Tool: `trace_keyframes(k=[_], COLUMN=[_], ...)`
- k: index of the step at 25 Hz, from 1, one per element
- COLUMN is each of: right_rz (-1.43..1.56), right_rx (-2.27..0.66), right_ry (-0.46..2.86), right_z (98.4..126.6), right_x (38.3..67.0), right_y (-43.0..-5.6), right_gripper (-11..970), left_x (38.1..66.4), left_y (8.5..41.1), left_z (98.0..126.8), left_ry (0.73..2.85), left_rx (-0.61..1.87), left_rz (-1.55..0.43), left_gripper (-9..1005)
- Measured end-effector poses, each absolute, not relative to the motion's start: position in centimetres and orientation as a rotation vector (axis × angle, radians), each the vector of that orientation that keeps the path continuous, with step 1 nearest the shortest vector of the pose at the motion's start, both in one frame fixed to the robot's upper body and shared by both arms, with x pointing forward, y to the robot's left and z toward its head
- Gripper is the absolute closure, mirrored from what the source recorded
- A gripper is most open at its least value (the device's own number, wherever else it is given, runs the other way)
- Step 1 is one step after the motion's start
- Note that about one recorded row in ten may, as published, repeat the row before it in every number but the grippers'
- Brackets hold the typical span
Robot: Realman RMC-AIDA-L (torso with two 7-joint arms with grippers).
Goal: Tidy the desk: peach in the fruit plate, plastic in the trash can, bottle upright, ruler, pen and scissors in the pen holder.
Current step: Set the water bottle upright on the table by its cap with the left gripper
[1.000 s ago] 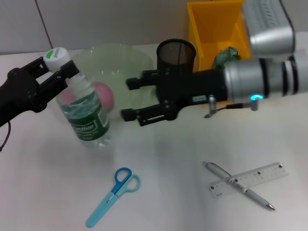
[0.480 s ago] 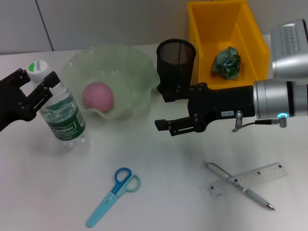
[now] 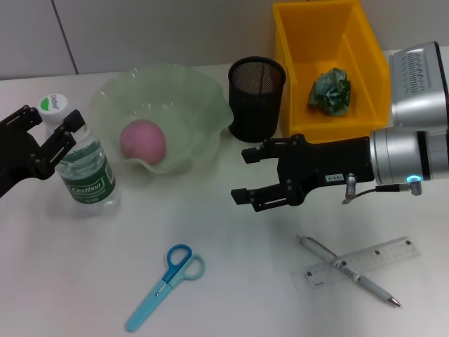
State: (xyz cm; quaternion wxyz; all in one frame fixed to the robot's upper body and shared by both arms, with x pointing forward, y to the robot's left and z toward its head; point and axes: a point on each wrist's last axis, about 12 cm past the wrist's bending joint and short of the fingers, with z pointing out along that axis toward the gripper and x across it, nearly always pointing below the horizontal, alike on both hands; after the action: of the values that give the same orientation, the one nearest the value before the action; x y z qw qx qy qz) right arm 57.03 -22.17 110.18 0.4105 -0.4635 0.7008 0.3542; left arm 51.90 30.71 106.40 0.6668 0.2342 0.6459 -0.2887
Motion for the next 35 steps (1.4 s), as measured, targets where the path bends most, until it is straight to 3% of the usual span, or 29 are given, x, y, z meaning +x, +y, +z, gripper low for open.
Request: trace_keyframes(k=[35], right_rz=[0.883], right_rx=[-1.174], right_ry=[1.749], right_z=[110.5], right_x=[57.3], right_y=[-21.9], right_gripper=[139], left_x=[52.0], left_y=[30.2], left_z=[105.4], left_ry=[1.479], left_rx=[0.543], left_rz=[-0.577], left_gripper=[380])
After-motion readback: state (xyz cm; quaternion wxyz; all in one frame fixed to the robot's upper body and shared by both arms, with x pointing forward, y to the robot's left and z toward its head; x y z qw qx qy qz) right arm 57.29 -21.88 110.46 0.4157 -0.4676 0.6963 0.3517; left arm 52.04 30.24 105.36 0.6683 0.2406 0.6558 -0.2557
